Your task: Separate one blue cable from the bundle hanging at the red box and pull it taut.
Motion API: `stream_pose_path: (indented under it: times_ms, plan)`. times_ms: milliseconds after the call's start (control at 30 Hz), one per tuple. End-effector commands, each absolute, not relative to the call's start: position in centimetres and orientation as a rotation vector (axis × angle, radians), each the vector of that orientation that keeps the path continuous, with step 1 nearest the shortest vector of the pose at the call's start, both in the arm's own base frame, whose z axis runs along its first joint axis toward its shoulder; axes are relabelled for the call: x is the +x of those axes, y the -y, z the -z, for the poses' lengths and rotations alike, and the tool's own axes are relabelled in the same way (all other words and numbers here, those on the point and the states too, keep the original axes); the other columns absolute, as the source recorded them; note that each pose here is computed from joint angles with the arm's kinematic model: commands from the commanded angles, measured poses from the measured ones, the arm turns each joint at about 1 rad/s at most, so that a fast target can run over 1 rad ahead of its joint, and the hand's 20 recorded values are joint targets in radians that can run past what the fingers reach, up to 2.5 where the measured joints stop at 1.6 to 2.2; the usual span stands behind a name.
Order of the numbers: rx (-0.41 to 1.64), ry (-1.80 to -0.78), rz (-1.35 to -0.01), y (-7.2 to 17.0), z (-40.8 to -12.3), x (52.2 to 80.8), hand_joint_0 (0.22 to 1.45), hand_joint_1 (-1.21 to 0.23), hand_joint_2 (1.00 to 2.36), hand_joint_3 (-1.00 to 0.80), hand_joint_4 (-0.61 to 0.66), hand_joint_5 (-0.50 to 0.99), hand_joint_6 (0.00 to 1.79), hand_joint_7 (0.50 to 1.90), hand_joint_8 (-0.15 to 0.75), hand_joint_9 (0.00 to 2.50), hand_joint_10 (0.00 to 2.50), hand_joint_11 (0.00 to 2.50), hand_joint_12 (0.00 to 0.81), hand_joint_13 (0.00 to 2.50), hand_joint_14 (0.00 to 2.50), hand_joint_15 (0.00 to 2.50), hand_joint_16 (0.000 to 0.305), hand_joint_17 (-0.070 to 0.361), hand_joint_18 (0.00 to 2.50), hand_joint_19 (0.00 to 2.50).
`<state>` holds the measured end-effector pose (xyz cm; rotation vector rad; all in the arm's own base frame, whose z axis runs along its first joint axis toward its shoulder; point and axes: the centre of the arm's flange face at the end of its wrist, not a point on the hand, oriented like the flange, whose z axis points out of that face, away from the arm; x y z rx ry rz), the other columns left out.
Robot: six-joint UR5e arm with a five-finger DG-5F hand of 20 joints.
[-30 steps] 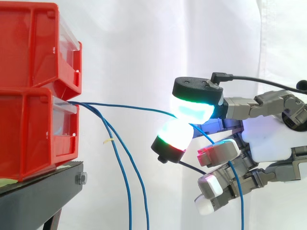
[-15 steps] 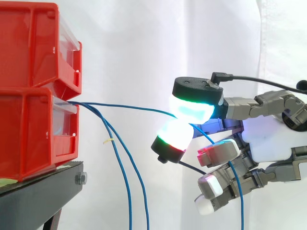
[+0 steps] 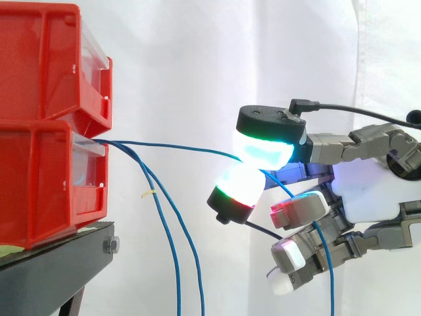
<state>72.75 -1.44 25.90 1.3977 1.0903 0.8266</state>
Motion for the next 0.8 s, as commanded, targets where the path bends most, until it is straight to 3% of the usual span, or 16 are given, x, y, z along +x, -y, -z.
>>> stream_pose_path:
  times_ms: [0, 767]
  plan:
    - [1.398, -1.091, -0.827, 1.41, -25.9, 72.75, 0.65, -0.75, 1.03, -0.13, -0.17, -0.16, 0.95, 1.14, 0.186, 1.28, 0.02, 1.43, 0.329, 1.02, 0.03, 0.84, 0.049, 0.111, 0.57, 0.56]
    - [1.398, -1.093, -0.827, 1.4, -25.88, 72.74, 0.65, -0.75, 1.03, -0.13, -0.17, -0.16, 0.95, 1.14, 0.179, 1.28, 0.02, 1.43, 0.329, 1.02, 0.03, 0.83, 0.049, 0.11, 0.57, 0.55]
